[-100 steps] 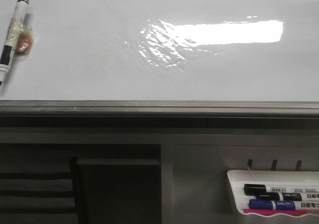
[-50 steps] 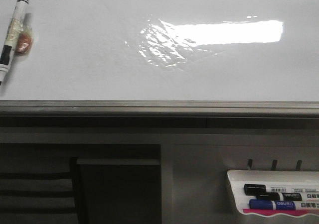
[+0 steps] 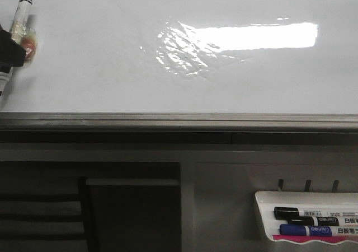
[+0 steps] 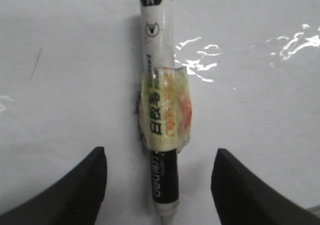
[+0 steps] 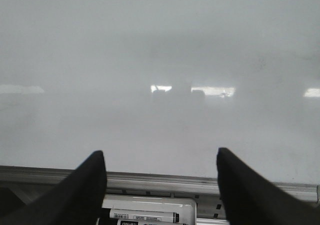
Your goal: Write number 7 on whiteboard
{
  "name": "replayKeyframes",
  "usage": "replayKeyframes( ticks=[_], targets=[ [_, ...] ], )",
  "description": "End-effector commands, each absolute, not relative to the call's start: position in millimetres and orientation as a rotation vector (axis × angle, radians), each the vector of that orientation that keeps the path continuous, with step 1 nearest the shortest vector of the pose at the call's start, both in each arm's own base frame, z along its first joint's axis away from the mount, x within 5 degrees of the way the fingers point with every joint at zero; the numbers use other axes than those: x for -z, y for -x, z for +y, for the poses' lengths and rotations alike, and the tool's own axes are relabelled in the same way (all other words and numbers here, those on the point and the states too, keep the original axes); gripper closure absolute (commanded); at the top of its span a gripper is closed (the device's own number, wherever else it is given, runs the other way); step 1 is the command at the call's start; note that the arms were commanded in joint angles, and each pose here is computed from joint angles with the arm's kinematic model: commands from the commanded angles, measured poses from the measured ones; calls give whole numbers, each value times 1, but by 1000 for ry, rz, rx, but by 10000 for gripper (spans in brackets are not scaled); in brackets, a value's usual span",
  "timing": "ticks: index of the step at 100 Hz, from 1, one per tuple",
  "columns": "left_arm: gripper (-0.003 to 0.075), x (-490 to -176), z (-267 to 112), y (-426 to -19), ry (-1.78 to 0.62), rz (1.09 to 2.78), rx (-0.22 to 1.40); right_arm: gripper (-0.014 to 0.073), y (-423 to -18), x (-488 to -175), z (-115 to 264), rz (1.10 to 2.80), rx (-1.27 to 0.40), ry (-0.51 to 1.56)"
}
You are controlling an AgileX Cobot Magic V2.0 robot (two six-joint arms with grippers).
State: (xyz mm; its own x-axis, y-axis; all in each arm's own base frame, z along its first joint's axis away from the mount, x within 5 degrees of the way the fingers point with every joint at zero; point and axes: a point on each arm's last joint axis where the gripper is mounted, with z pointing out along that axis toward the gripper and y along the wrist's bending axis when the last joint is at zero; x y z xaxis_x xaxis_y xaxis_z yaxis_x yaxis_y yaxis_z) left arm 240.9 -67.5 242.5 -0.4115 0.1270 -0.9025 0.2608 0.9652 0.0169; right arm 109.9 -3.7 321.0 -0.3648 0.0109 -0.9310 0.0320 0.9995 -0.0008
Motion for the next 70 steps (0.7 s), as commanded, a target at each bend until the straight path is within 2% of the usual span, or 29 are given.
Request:
replayKeyframes(
  ticks=[1,19,48,62,70],
  targets=[
    [336,-258,-71,-252,-243,1863,155,167,-113,-338,-4,1843,32,-26],
    [415,-248,-73,-258,-248,1887,149,167,-113,-338,-4,1843,32,-26],
    [665,-248,-73,-258,-249,1892,149,167,-113,-338,-4,1843,32,-26],
    [739,-245,-73,-257,-255,1918,151,167,-113,-338,-4,1843,32,-26],
    [741,-243,-73,-255,-264,1956,154,167,-113,-338,-4,1842,32,-26]
  ],
)
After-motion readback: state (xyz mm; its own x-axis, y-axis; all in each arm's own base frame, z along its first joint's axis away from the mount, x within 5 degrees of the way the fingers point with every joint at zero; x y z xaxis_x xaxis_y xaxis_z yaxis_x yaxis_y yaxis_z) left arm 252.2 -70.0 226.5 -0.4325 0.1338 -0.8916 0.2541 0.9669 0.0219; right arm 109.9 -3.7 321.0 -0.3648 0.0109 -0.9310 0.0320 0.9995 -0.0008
